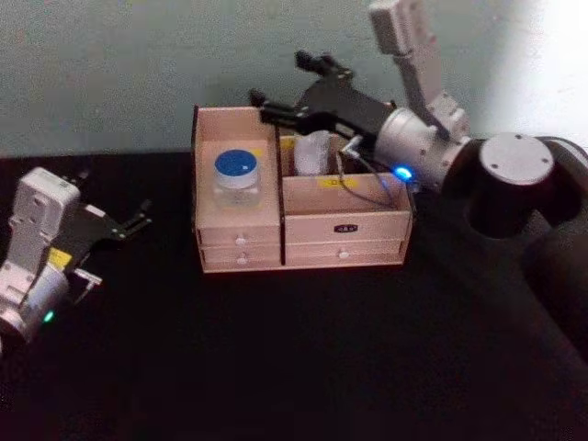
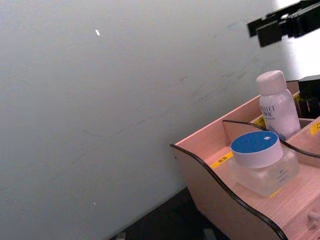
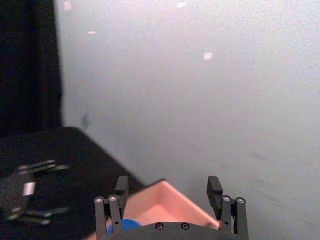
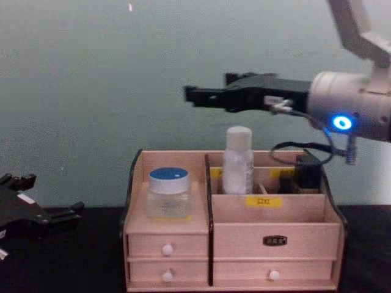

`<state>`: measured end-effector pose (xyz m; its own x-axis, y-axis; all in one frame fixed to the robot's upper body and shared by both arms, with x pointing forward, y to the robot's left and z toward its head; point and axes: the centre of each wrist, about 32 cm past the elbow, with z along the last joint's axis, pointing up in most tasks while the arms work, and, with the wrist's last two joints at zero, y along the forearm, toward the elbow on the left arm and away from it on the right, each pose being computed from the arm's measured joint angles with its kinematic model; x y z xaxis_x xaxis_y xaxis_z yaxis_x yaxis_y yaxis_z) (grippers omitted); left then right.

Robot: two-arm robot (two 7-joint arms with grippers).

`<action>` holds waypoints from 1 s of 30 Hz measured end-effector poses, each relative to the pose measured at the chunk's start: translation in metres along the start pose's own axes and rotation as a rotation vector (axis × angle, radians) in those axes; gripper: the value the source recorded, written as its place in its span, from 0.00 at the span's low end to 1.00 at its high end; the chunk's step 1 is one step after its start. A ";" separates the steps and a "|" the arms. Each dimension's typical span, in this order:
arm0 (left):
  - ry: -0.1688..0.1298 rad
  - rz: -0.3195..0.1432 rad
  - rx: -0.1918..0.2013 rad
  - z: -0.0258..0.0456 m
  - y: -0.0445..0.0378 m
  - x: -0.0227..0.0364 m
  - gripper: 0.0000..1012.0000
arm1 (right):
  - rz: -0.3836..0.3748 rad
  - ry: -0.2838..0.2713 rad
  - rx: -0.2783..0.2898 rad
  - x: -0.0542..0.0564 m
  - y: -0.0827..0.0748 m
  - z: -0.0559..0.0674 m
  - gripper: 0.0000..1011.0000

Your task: Pick up the facial cleanser and watermelon frost from the table and place them into the tiered storage box.

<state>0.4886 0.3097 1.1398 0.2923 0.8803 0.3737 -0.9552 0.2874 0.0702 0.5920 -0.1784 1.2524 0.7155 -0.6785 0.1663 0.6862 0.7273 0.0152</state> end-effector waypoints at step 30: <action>0.000 0.000 0.000 0.0000 0.0000 0.0000 0.99 | -0.591 0.076 -0.085 -0.015 -0.121 -0.073 0.99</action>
<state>0.4886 0.3096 1.1398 0.2923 0.8803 0.3737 -0.9553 0.2874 0.0702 0.5078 -0.2641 1.1758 0.2146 -0.9732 0.0827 0.9764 0.2157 0.0043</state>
